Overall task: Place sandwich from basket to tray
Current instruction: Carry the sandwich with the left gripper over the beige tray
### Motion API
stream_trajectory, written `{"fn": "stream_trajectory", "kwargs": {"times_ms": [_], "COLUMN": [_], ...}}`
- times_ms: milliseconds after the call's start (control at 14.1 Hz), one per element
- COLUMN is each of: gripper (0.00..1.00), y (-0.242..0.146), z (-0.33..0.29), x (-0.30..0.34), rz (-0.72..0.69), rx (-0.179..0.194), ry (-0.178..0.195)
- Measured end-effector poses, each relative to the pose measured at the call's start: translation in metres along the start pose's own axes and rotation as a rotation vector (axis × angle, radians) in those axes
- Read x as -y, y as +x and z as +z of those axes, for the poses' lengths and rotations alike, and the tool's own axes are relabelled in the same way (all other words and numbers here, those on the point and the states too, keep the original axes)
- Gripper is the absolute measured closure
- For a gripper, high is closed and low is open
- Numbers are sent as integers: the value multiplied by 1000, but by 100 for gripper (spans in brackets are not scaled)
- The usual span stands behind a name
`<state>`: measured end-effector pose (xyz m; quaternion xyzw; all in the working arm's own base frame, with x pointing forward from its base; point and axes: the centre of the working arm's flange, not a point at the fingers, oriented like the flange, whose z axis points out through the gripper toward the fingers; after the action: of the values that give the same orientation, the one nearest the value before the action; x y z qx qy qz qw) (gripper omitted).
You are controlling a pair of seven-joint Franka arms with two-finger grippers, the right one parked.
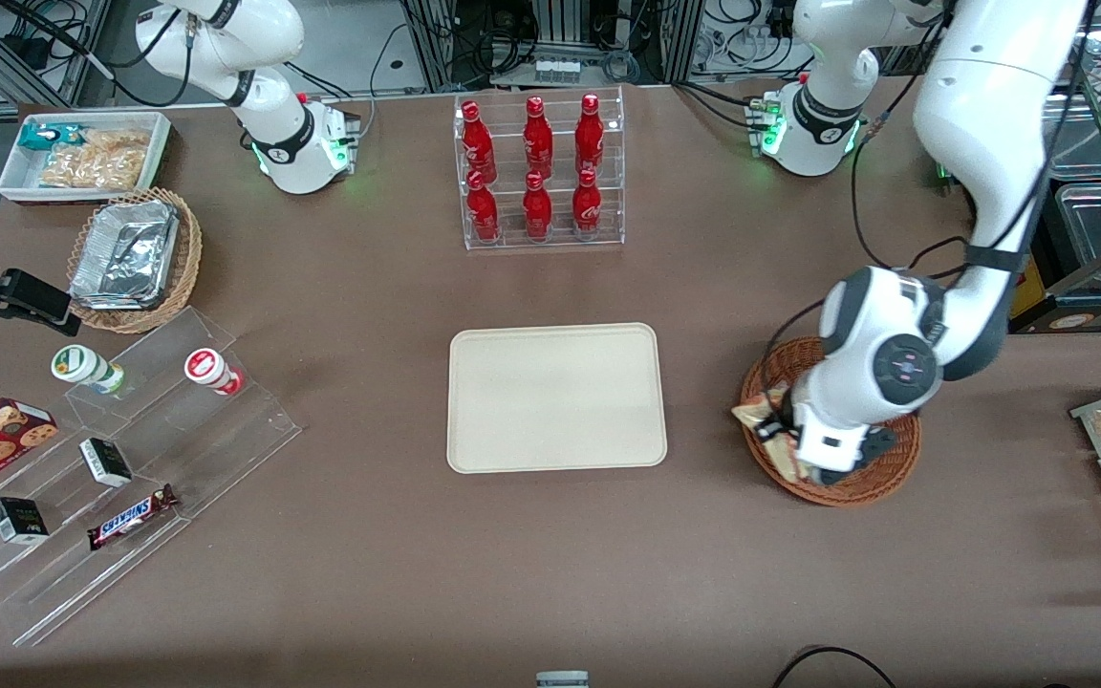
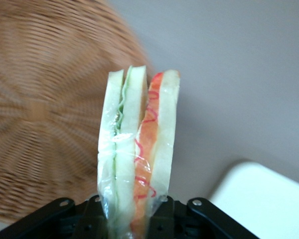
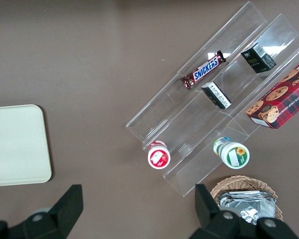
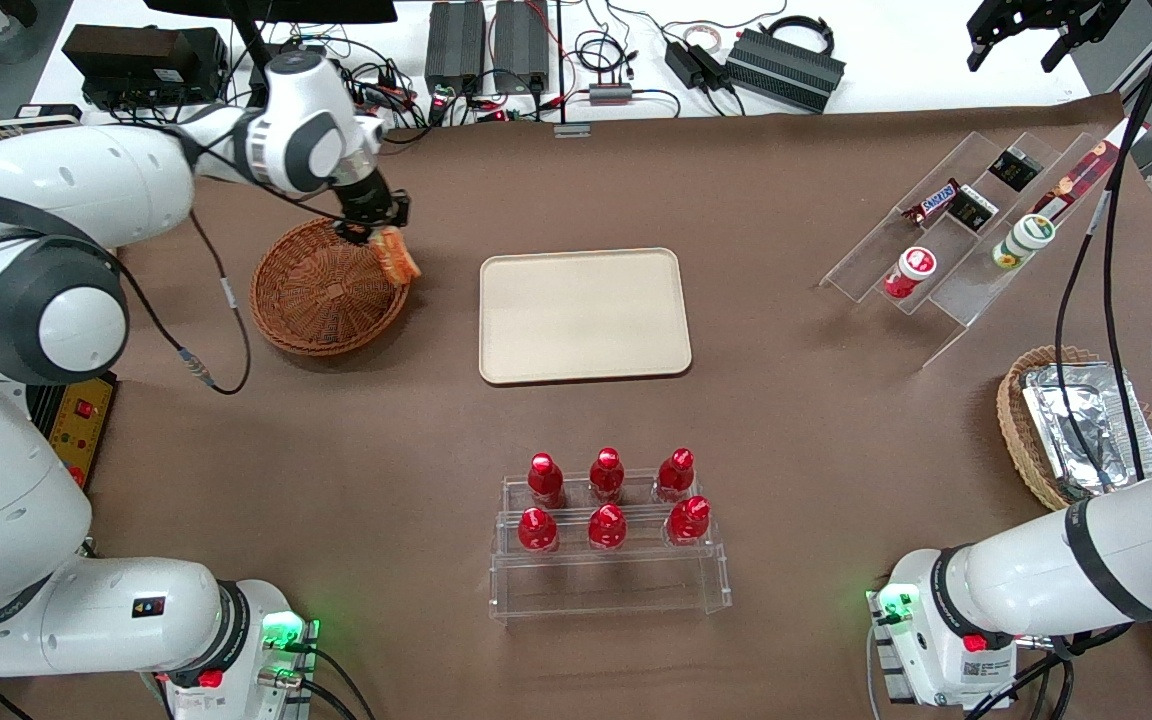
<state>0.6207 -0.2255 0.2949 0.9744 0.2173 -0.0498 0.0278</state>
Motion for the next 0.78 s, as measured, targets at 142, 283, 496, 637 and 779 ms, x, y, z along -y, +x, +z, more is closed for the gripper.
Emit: {"fn": "stream_trajectory", "kwargs": {"times_ms": [142,283,496,637,779], "gripper": [81,83,84,84,84], "y": [-43,-87,-144,-163,-167], "z": [7,22,48,68,84], "x": [-54,-101,-151,-166,-171], "rz": [120,218,317,347,353], "rx": [0,11,32,50,65], "ry": [-7,-9,-4,8,16]}}
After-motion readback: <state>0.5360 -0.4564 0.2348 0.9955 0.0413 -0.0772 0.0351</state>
